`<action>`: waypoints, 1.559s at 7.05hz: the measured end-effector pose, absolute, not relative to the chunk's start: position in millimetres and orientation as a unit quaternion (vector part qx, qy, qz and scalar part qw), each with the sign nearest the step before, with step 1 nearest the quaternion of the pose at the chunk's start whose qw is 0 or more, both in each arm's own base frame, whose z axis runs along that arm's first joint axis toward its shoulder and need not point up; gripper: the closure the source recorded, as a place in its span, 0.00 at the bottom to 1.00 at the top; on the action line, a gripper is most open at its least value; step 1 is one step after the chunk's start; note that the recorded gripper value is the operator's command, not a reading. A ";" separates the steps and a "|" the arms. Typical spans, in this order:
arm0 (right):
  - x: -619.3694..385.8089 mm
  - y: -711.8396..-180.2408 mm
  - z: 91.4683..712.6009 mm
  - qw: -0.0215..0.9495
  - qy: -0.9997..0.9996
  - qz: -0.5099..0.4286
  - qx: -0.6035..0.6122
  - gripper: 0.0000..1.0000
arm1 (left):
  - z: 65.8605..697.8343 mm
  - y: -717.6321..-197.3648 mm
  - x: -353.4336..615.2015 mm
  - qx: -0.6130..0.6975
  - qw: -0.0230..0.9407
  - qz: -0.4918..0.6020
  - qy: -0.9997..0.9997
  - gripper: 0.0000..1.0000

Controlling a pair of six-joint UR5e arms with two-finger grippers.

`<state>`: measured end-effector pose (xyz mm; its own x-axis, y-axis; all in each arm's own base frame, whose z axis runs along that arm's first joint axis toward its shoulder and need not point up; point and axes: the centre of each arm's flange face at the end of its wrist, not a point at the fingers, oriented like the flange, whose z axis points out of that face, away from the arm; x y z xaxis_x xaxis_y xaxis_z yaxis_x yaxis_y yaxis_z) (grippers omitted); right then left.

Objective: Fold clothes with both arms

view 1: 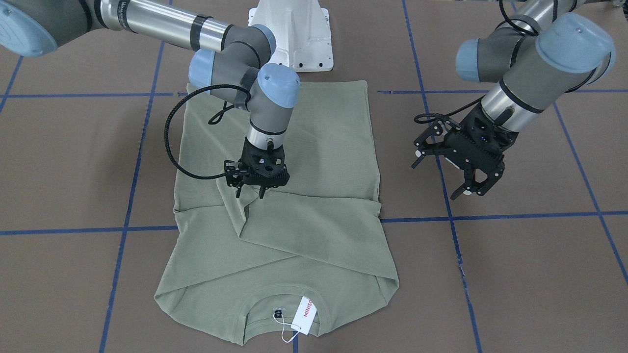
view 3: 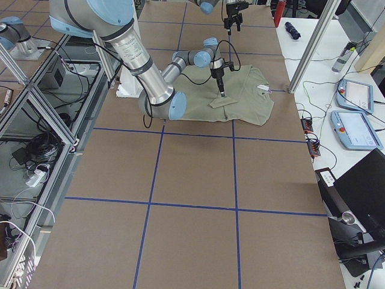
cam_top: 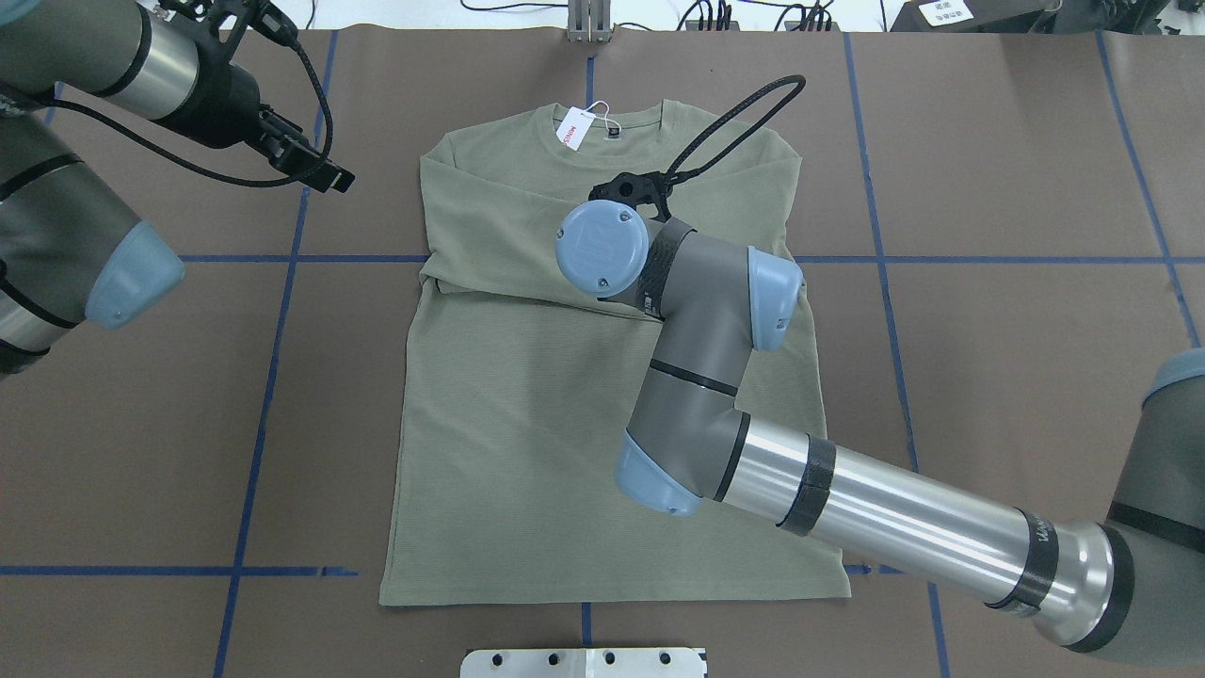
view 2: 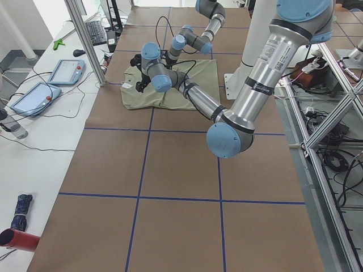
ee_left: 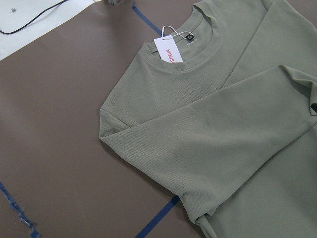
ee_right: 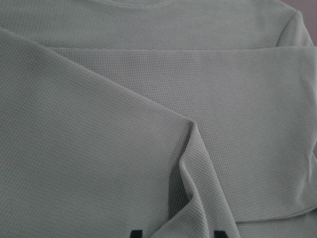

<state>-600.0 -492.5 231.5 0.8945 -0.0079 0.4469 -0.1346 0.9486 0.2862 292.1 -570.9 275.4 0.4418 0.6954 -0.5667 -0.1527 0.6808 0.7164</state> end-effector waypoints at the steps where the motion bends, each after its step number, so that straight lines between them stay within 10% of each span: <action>1: -602.2 -490.7 232.8 0.959 -0.231 0.067 0.147 0.53 | 277.8 -572.2 293.4 0.299 0.794 0.267 0.457 0.00; 11: -622.4 -472.3 240.6 0.960 -0.227 0.081 0.138 0.57 | 291.4 -580.6 299.5 0.307 0.788 0.259 0.466 0.00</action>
